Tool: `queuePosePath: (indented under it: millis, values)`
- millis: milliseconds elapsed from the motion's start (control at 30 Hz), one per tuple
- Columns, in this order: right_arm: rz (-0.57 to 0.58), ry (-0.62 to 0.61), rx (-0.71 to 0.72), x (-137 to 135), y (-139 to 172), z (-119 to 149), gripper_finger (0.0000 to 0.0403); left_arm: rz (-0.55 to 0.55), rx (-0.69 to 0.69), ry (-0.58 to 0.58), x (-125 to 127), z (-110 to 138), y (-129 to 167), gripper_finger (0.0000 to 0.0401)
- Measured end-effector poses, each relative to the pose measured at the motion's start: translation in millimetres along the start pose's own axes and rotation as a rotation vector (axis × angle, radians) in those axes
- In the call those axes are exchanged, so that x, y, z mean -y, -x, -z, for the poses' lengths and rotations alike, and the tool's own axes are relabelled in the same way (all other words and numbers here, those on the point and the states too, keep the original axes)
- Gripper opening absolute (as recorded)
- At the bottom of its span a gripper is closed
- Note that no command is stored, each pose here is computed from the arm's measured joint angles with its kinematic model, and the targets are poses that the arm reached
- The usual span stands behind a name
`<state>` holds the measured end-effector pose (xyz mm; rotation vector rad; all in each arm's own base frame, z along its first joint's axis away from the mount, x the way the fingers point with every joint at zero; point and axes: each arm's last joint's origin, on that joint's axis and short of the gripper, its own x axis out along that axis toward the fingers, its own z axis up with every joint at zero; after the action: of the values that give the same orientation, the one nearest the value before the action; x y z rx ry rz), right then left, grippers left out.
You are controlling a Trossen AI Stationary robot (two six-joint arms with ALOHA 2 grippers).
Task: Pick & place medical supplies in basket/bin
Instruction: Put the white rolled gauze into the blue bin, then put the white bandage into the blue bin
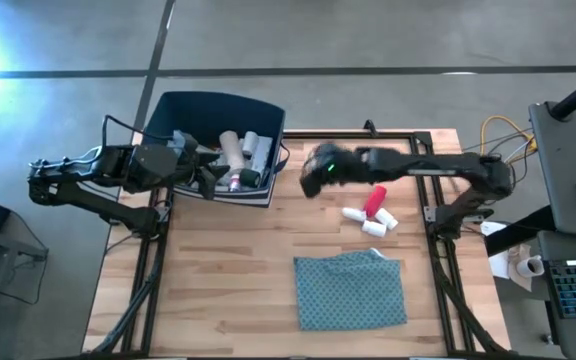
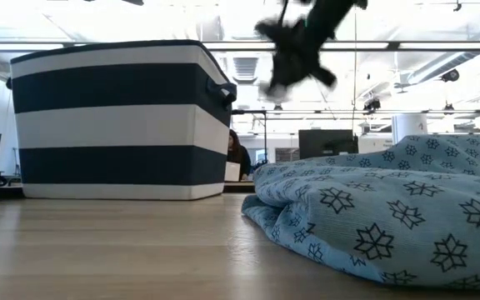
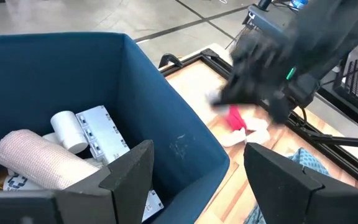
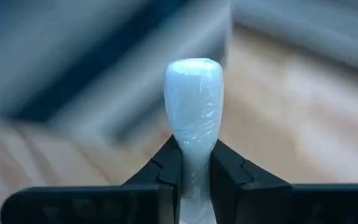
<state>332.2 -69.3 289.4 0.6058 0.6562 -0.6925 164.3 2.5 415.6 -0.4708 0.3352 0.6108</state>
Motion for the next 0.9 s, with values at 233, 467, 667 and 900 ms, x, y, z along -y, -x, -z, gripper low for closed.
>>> queuePosePath:
  millis: [233,467,667,900]
  values:
    - [-0.21,-0.036,0.298,-13.7,29.6,-76.6,0.0043,0.0,0.0,0.0,0.0,0.0,0.0,0.023]
    - [-0.319,0.144,0.245,-55.6,-16.2,-120.8,0.0046,0.004,0.004,0.003,0.4,-0.4,0.0,0.023]
    - [-0.245,0.309,0.174,-71.0,-37.0,-138.5,0.0111,0.023,-0.011,0.002,1.1,0.2,0.2,0.023]
    - [-0.204,0.35,0.097,-74.5,-42.7,-134.2,0.023,0.036,-0.022,0.001,1.4,0.6,0.3,0.023]
